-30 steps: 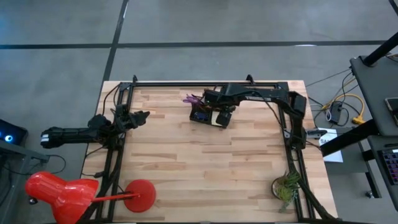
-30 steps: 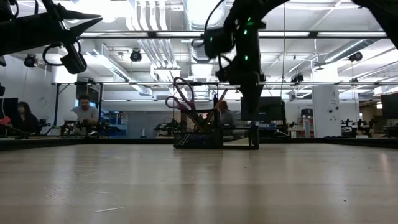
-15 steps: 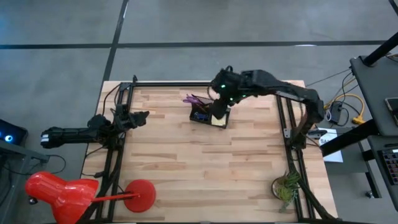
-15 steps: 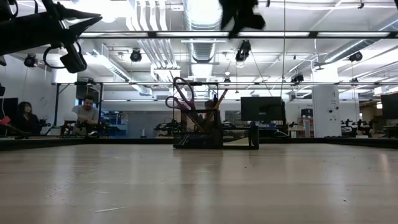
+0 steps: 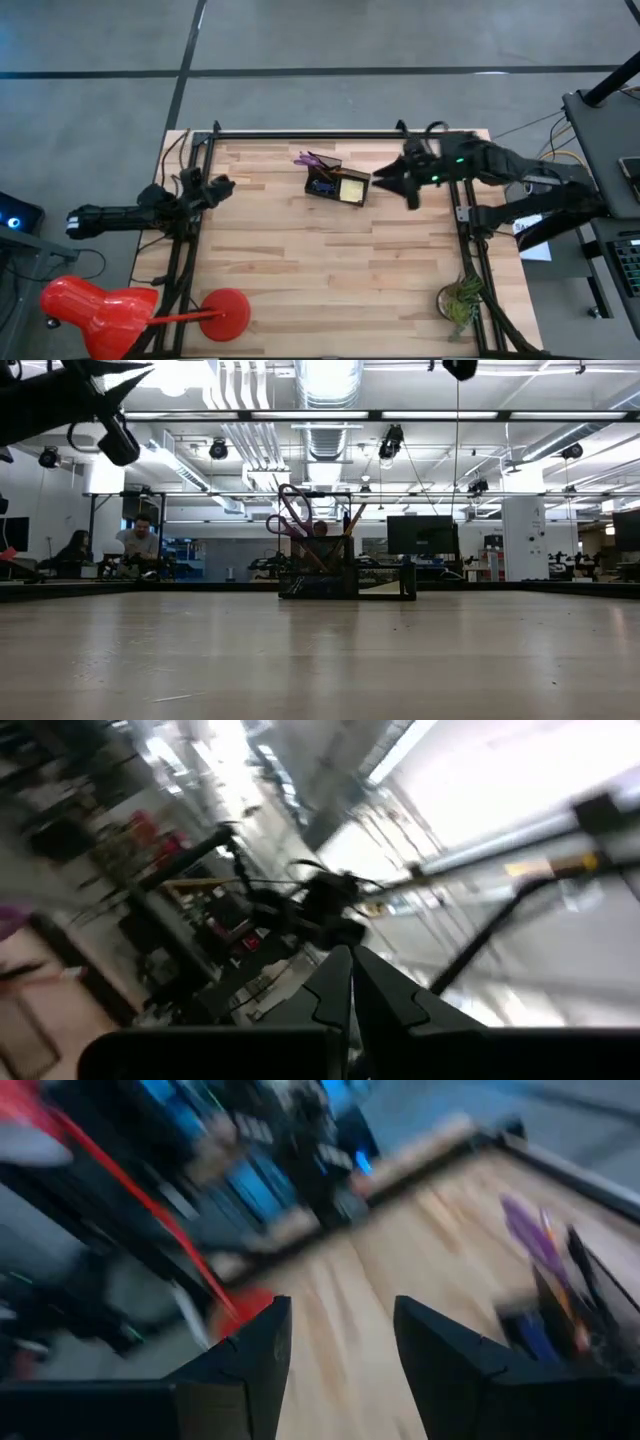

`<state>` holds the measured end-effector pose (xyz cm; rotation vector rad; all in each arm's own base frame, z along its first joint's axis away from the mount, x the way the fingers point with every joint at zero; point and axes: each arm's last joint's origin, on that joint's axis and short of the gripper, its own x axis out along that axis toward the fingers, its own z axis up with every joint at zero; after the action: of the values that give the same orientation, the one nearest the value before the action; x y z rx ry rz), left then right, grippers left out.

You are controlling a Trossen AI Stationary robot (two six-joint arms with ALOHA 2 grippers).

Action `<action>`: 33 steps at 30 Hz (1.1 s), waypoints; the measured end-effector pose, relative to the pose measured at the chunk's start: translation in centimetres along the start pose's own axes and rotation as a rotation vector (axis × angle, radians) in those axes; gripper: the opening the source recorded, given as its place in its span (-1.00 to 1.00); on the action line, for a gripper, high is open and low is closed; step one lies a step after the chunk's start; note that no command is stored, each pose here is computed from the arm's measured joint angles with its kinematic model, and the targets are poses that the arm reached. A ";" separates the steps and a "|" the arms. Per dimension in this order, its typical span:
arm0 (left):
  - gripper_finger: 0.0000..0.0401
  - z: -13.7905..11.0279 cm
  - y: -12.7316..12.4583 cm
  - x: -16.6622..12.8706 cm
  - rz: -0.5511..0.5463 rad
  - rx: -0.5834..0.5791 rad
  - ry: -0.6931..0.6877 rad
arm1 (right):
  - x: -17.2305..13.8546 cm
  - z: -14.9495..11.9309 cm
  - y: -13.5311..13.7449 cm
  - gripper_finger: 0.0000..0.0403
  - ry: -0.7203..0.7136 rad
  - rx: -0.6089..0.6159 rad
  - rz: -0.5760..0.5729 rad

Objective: Pick and place office supplies into organizer
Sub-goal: Return to Home Position

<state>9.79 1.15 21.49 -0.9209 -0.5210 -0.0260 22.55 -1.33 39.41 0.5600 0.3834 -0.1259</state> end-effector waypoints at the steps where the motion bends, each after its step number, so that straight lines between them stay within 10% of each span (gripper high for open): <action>1: -1.00 0.0 -0.2 0.0 -0.025 0.045 0.010 | -0.6 -0.5 -0.7 -0.17 -0.054 0.002 0.054; 10: -1.00 0.9 -2.0 0.5 -0.151 0.462 0.052 | -4.2 -6.3 -6.9 -0.17 -0.158 -0.033 0.074; 16: -1.00 0.5 -1.4 0.3 -0.116 0.287 0.067 | -6.7 -9.3 -8.7 -0.17 -0.145 -0.129 0.150; 21: -1.00 0.4 -1.1 0.3 -0.102 0.588 0.070 | -8.9 -11.5 -9.2 -0.17 -0.231 -0.194 0.198; 33: -1.00 -1.1 0.2 -0.2 -0.109 0.596 0.277 | -8.7 -17.5 -11.7 -0.17 -0.305 -0.178 0.230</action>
<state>10.15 0.44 20.73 -0.2975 -0.2918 -0.0909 6.33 -1.59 23.37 0.3979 0.0313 0.0449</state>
